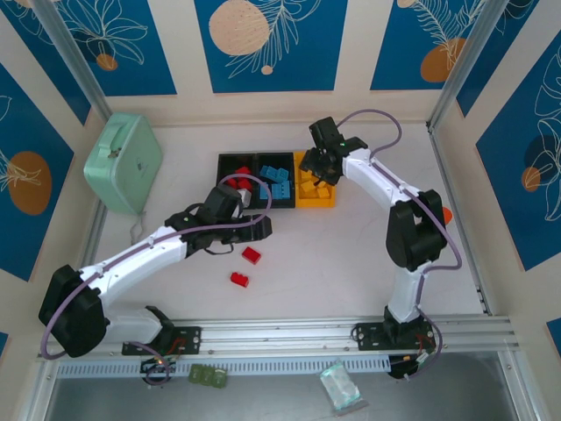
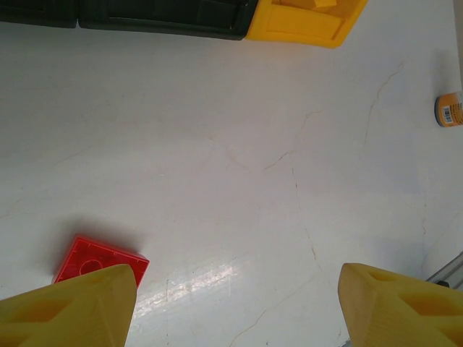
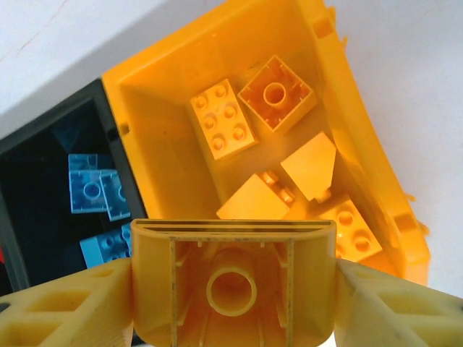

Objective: Sort the legos into containers by color
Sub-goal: Place the lego in the container, then pick up the lego from the center of the table.

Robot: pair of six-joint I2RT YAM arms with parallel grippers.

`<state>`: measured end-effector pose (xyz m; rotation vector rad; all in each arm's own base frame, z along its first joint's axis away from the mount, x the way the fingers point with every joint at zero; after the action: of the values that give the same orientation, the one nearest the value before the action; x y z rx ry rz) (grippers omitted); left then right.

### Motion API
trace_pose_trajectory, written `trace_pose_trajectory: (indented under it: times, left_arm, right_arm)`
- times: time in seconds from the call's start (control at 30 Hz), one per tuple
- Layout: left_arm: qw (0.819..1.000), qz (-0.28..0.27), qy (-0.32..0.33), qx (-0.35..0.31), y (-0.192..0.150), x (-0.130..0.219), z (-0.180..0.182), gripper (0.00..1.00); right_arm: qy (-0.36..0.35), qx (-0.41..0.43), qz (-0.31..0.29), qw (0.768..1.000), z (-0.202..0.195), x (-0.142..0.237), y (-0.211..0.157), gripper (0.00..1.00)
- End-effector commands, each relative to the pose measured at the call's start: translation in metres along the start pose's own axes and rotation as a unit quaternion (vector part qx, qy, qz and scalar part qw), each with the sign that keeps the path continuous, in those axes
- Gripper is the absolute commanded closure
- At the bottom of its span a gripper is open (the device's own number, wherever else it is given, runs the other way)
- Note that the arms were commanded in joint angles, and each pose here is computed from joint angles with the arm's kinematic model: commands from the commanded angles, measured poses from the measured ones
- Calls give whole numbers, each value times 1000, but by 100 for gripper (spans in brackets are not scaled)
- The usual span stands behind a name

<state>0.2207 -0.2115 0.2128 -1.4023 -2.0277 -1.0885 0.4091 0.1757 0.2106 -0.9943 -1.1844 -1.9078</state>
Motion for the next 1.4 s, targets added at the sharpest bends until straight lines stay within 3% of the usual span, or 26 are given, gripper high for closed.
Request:
trace_pose_trajectory:
  times: [0.0,0.47,0.77,1.03,1.37]
  left_arm:
    - [1000,-1,-6,-13,-3,4,-3,27]
    - [1000,1,11,-10,-12,5,10,27]
    - [1000,6,10,-7,-13,3,11,27]
    - [1000,-5,15,-5,-14,10,13,27]
    - [999,3,53,-6,-27,16,31,27]
  right_arm:
    - [4,-43,29,999,6,-8,6,36]
    - [-17,-101,66,992,7,-55,11,34]
    - [-19,-102,66,992,10,-55,11,21]
    - [11,-87,40,995,17,-26,10,21]
    - [71,-36,9,997,9,40,-27,22]
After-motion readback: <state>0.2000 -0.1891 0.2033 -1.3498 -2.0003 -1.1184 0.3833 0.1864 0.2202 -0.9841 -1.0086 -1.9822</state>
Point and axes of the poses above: each hand's point on the last joint's axis, 136 mm out from that joint toward the fingers, its own x axis back along the fingers, its own z axis along the line the jaws close on, y = z × x, the point moved 8 cm from there along x, back along the fingers, and after that the axes turned 6 degrees about x, right-handed, at the moved point
